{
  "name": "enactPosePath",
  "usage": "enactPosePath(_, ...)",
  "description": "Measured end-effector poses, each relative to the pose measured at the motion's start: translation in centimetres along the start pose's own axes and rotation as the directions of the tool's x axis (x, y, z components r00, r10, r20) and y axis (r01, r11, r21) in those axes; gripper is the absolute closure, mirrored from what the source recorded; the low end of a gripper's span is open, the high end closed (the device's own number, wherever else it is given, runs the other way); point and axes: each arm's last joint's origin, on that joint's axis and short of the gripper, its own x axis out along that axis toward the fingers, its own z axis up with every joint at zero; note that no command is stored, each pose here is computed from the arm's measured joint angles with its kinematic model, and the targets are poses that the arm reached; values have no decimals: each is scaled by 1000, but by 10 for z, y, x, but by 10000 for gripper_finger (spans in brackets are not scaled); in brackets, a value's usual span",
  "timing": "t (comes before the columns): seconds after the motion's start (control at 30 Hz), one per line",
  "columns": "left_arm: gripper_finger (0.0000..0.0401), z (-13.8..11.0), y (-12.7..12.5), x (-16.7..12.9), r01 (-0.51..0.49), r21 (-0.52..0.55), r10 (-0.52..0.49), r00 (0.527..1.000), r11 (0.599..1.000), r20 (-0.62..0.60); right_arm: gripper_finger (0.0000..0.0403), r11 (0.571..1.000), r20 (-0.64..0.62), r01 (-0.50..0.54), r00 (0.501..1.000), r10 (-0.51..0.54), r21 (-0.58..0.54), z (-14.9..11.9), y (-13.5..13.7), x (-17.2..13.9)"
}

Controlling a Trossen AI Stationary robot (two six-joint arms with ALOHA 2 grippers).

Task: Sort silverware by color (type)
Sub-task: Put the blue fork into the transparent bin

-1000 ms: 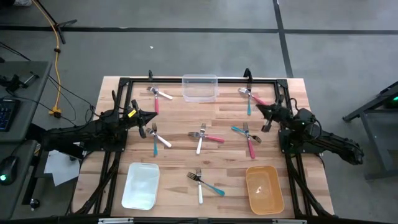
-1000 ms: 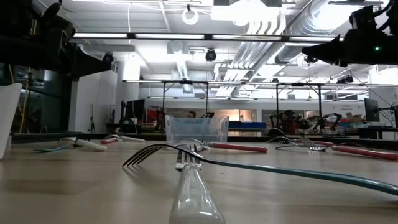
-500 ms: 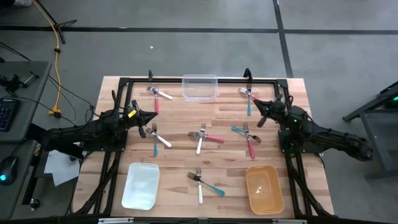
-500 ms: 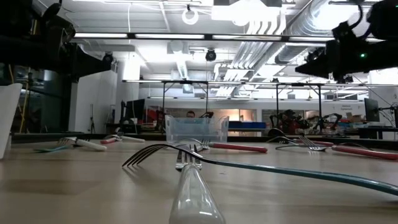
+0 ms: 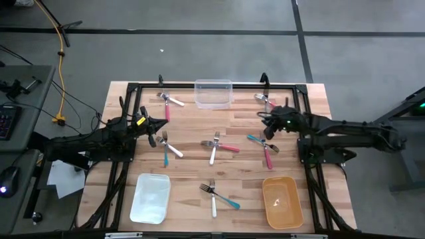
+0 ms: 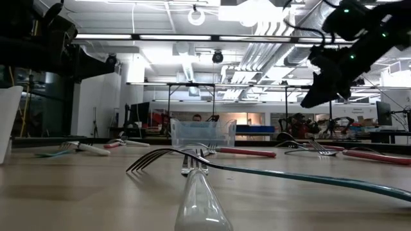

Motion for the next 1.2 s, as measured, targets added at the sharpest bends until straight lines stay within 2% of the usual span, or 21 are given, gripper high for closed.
enactPosePath(0.17, 401, 0, 0, 0, 4, -7, -4, 1000, 1000, 0, 284, 999, -227, -46, 973, 39, -26, 6, 23, 7)
enactPosePath(0.3, 401, 0, 0, 0, 5, -7, -5, 1000, 1000, 0, 284, 996, -409, -52, 912, 20, -67, -3, 39, 18)
enactPosePath(0.43, 401, 0, 0, 0, 5, -7, -5, 1000, 1000, 0, 284, 996, -516, -64, 856, 20, -68, -14, 47, 33)
enactPosePath(0.6, 401, 0, 0, 0, 5, -7, -5, 1000, 1000, 0, 284, 996, -575, -15, 817, -39, -89, -24, 48, 52)
enactPosePath(0.8, 401, 0, 0, 0, 5, -8, -5, 1000, 1000, 0, 290, 995, -594, 4, 802, -60, -95, -28, 49, 64)
enactPosePath(0.93, 401, 0, 0, 0, 5, -8, -5, 1000, 1000, 0, 320, 995, -601, 9, 796, -70, -104, -30, 48, 66)
enactPosePath(1.1, 401, 0, 0, 0, 5, -8, -5, 1000, 1000, 0, 382, 993, -596, -6, 800, -64, -116, -29, 49, 65)
enactPosePath(1.2, 401, 0, 0, 0, 5, -6, -5, 1000, 1000, 0, 393, 993, -597, -9, 800, -63, -116, -29, 48, 66)
